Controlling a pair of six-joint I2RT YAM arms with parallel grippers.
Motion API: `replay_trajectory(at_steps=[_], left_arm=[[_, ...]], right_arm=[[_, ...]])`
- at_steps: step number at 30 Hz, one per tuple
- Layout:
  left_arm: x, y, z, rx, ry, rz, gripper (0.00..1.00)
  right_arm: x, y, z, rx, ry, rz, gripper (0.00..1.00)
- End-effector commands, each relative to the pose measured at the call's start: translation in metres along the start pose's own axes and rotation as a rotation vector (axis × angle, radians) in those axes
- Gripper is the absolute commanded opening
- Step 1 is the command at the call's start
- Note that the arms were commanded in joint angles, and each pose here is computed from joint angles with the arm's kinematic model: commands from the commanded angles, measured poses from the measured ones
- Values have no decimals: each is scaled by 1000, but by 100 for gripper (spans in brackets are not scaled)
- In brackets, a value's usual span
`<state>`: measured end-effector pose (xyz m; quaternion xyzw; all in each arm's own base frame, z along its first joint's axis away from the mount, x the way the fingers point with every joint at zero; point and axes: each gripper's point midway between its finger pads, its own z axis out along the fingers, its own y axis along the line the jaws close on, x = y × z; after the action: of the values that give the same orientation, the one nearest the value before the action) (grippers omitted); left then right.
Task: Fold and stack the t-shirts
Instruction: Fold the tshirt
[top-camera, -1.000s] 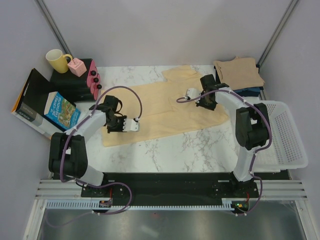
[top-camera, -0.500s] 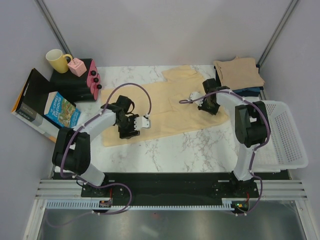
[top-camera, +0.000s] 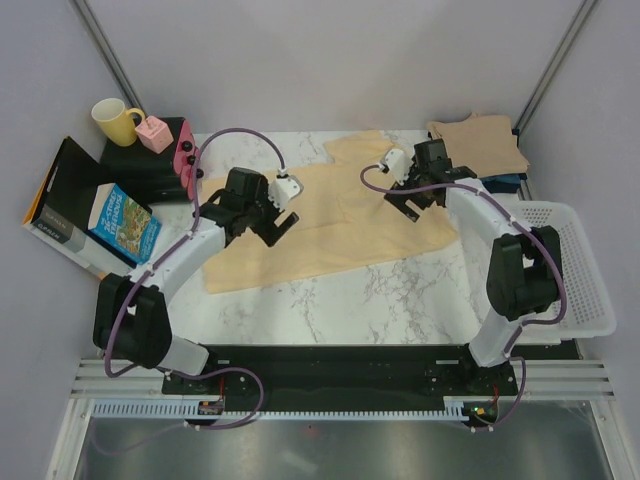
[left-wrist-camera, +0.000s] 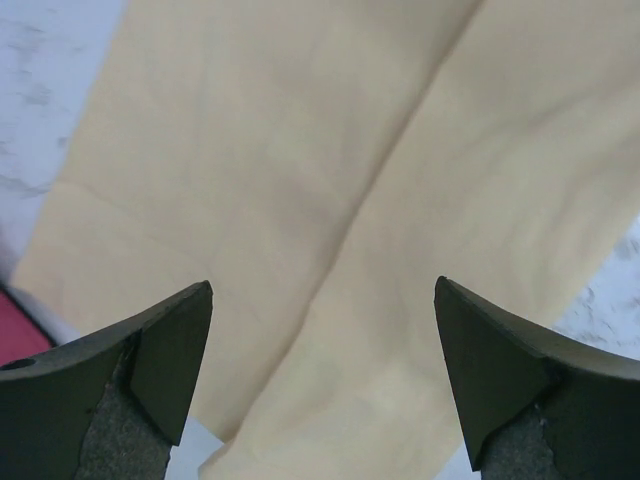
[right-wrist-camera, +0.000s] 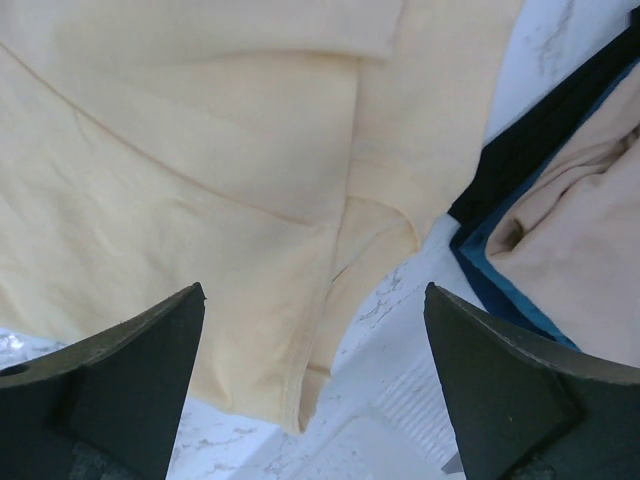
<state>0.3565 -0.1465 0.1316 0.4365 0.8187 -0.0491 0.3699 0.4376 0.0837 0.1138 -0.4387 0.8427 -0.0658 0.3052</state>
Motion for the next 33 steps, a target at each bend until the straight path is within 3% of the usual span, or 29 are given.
replay_trajectory(at_steps=[1, 2, 7, 11, 14, 17, 21, 22, 23, 25, 33], left_arm=[[-61, 62, -29, -351, -239, -48, 87], [-68, 67, -34, -389, -255, -46, 99], [-147, 89, -67, -428, -392, -173, 99], [-187, 112, -87, -548, -489, -324, 99], [-154, 124, -82, -628, -546, -375, 99], [-99, 106, -78, -677, -616, -393, 99], [-15, 63, -47, -641, -528, -321, 99], [-18, 62, -55, -650, -591, -308, 99], [9, 51, -45, -637, -553, -290, 99], [15, 54, -54, -692, -621, -305, 99], [66, 44, -39, -669, -622, -334, 99]], right_arm=[[-67, -28, -45, 139, -242, 96, 98], [-70, -26, -47, 158, -260, 140, 98], [-118, -42, -82, 360, -370, 185, 98], [-160, -40, -109, 304, -515, 263, 98], [-177, -43, -125, 293, -583, 317, 98], [-175, -44, -132, 305, -587, 320, 98], [-156, -37, -133, 319, -553, 260, 98], [-150, -32, -134, 317, -544, 234, 98], [-149, -30, -134, 319, -540, 217, 98], [-148, -27, -136, 320, -539, 191, 98], [-160, -20, -134, 314, -528, 149, 98]])
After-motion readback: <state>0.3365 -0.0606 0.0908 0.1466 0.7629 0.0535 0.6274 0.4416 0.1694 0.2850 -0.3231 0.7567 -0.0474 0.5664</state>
